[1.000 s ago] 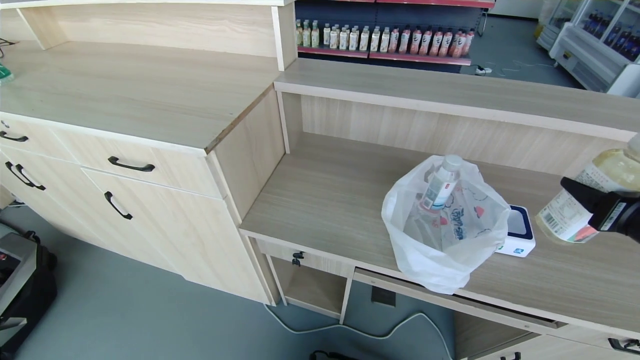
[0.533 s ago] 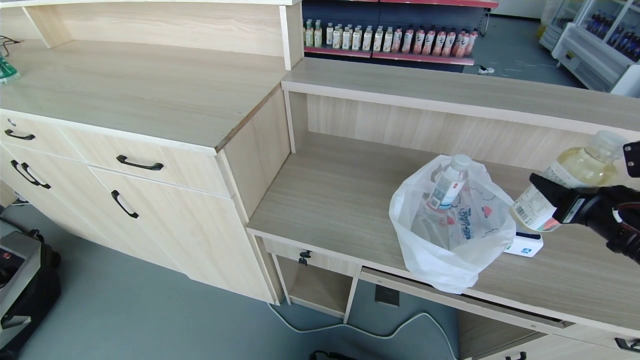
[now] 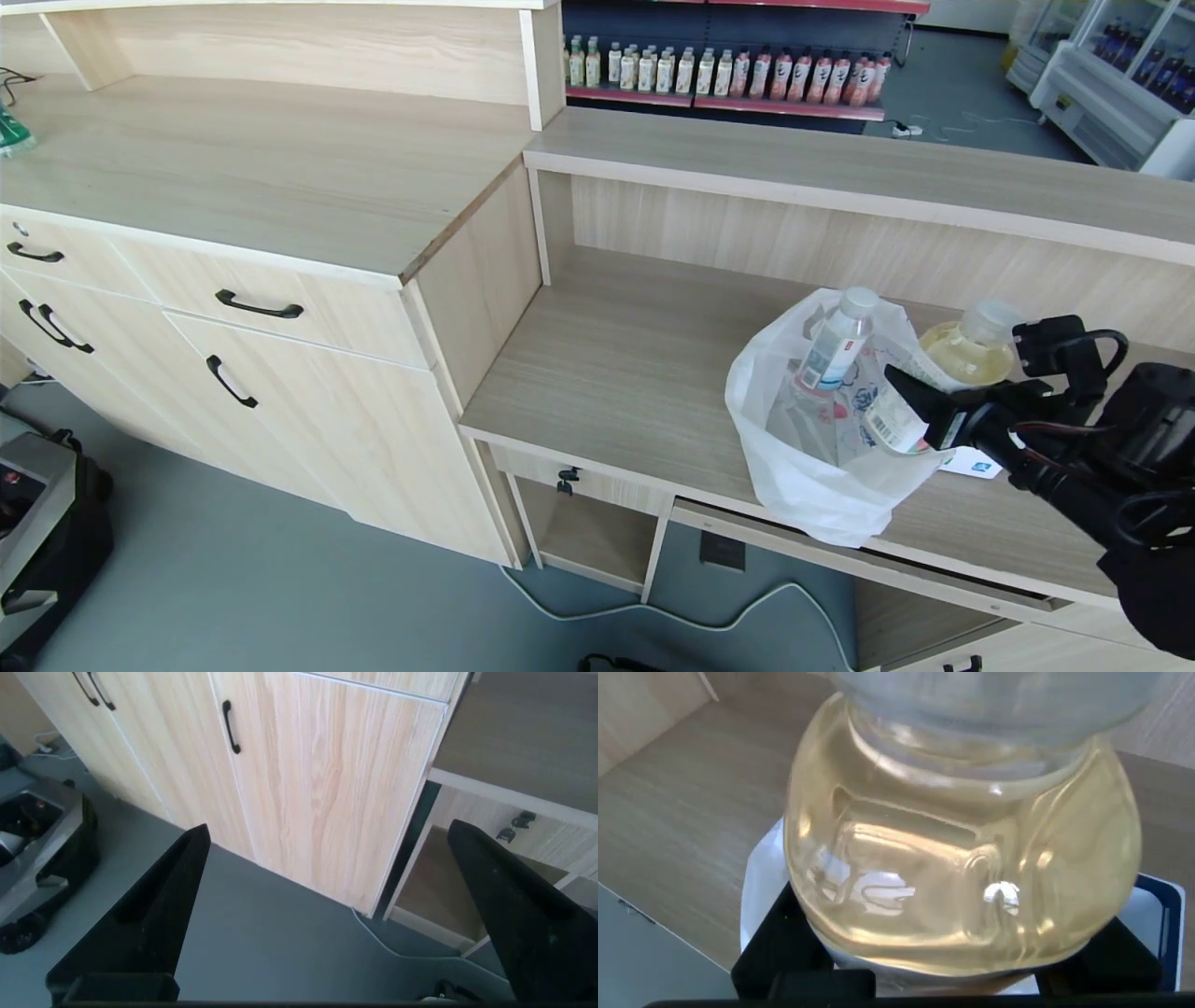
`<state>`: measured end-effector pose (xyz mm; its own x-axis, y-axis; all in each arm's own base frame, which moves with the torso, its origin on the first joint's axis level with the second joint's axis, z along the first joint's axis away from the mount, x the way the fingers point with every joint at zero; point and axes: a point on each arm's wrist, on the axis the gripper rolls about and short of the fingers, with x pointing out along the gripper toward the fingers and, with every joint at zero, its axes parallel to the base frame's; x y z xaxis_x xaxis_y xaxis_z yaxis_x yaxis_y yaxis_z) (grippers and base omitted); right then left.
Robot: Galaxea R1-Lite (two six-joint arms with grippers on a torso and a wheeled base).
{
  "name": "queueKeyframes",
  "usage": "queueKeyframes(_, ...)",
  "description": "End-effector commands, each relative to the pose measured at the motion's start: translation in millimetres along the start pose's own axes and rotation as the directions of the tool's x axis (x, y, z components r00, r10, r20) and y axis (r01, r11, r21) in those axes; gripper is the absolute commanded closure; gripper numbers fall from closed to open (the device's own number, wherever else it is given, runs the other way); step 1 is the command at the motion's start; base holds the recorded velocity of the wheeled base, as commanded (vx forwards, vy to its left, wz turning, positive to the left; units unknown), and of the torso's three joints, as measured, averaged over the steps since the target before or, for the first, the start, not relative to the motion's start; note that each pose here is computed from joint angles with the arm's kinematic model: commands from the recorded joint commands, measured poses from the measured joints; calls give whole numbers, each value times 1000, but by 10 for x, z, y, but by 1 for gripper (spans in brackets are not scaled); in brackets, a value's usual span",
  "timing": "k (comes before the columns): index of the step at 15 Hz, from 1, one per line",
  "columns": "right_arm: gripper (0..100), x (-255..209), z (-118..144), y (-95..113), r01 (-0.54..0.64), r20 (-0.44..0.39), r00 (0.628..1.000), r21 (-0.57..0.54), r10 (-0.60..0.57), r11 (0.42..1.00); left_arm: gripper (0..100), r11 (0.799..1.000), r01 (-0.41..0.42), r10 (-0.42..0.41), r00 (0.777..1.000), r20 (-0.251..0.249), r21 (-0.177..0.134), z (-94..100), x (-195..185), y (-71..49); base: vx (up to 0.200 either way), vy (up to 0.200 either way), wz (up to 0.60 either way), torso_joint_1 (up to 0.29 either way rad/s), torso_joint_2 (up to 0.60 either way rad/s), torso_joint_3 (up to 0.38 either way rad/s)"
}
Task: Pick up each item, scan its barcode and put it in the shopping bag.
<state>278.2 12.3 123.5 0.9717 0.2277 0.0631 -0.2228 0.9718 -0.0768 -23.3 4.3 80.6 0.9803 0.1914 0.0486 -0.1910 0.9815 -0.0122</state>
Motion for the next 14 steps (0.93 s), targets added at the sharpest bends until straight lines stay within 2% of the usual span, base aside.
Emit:
queueKeyframes(1, 100, 42, -117, 69, -27, -40, 999, 8, 28, 1000, 0, 1000, 1, -1, 1000, 1, -1, 1, 0, 1, 0, 0, 0, 0, 0, 0)
queueKeyframes(6, 100, 201, -325, 96, -45, -90, 995, -9, 44, 999, 0, 1000, -1, 1, 1000, 1, -1, 1, 0, 0, 0, 0, 0, 0, 0, 0)
queueKeyframes(10, 100, 399, -413, 64, -44, -78, 996, -30, 41, 999, 0, 1000, -1, 1, 1000, 1, -1, 1, 0, 0, 0, 0, 0, 0, 0, 0)
queueKeyframes(14, 100, 464, -554, 68, -49, -111, 993, -31, 46, 998, 0, 1000, -1, 1, 1000, 1, -1, 1, 0, 0, 0, 0, 0, 0, 0, 0)
